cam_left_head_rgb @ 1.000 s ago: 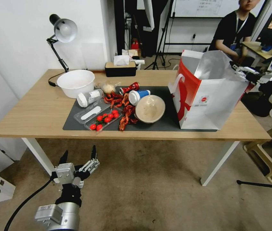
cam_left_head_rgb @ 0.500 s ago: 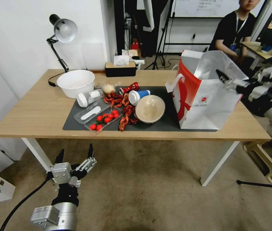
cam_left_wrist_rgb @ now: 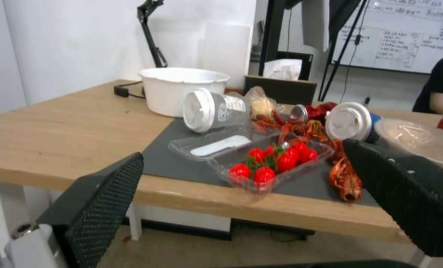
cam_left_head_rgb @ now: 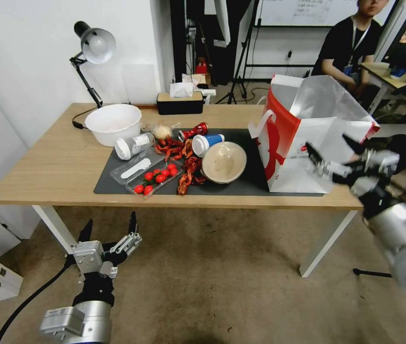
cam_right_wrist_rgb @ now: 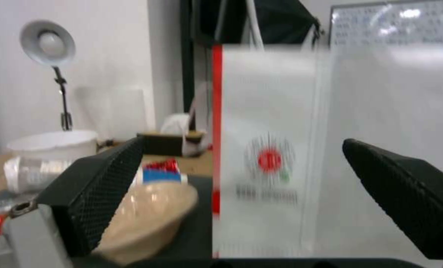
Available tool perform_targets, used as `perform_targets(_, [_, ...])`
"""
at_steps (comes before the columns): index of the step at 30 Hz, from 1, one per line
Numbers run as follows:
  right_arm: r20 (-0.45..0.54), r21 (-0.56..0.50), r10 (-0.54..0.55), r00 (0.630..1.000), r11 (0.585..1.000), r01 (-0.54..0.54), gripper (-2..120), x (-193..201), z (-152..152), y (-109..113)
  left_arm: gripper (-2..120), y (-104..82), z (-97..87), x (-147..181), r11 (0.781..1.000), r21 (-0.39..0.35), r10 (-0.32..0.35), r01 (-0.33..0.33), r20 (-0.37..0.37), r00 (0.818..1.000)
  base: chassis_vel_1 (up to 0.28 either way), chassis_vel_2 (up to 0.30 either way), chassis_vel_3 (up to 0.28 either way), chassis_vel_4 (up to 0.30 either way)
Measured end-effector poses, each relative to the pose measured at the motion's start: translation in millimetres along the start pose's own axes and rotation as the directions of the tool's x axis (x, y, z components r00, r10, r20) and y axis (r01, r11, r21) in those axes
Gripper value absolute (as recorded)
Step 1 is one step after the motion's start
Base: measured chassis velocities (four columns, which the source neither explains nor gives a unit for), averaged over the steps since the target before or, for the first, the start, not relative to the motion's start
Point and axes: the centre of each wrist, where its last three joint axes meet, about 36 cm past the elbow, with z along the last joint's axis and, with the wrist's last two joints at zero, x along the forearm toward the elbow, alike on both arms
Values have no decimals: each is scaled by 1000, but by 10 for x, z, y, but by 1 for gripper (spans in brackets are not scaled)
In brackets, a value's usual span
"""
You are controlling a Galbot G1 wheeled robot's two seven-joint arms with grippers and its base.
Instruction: Pick up the food delivery bag from the floor and place it on the table.
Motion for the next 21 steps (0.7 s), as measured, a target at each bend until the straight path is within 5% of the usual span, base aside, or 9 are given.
perform_targets(11, [-59, -47, 146, 987, 988, -149, 100, 589, 600, 250, 100, 49, 251, -73, 1000, -19, 19, -20, -32, 999, 0, 0, 0, 0])
perform_targets(21, [-87, -41, 212, 973, 975, -216, 100, 719, 874, 330, 100, 160, 335, -123, 998, -66, 16, -19, -46, 999, 0, 0, 0, 0])
